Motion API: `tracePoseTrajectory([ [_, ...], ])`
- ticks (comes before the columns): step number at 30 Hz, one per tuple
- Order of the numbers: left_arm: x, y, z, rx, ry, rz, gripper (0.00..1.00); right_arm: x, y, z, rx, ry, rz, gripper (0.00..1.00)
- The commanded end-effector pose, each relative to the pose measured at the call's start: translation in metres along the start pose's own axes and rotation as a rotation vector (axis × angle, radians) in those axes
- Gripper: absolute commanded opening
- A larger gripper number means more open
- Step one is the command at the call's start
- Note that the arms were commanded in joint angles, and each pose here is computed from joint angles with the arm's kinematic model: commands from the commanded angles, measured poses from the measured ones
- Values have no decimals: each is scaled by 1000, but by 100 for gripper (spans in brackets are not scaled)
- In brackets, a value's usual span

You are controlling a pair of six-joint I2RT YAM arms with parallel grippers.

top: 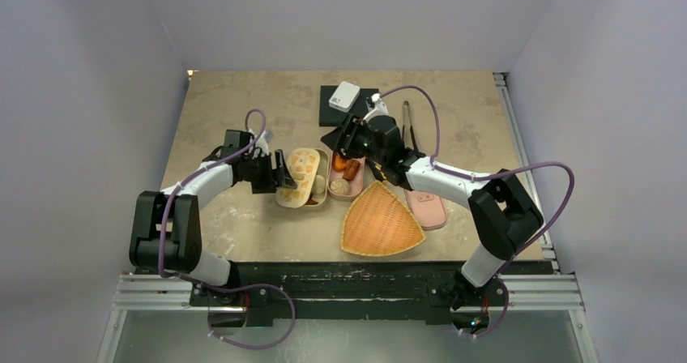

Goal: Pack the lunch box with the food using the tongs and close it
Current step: Close the box lid on the packing box.

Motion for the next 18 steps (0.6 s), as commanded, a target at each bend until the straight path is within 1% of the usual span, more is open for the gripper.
tracePoseTrajectory([
  [1, -1, -20, 11, -124, -16, 9, 68, 19, 14, 6, 17, -65, 29, 61],
  [7, 1, -32, 12, -158, -5, 2, 67, 5, 15, 2, 10, -27, 35, 59],
  [13, -2, -46, 8, -165, 17, -24, 66, -17, 16, -3, -9, 49, 48, 55],
  [15, -3, -48, 7, -143, 15, -48, 66, -26, 12, -3, -39, 73, 54, 55],
  [18, 0, -40, 7, -48, -13, -82, 66, -36, 9, -2, -68, 100, 64, 53],
])
Point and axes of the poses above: each gripper's point midway between its finger pads, its own z axis back along the fingers, its own y axis along the line the jaws close on, x = y × z, the point moved 7 cm from there along z, back along the fingers, and after that the axes turned 11 degrees about z, right-handed, at the moved point
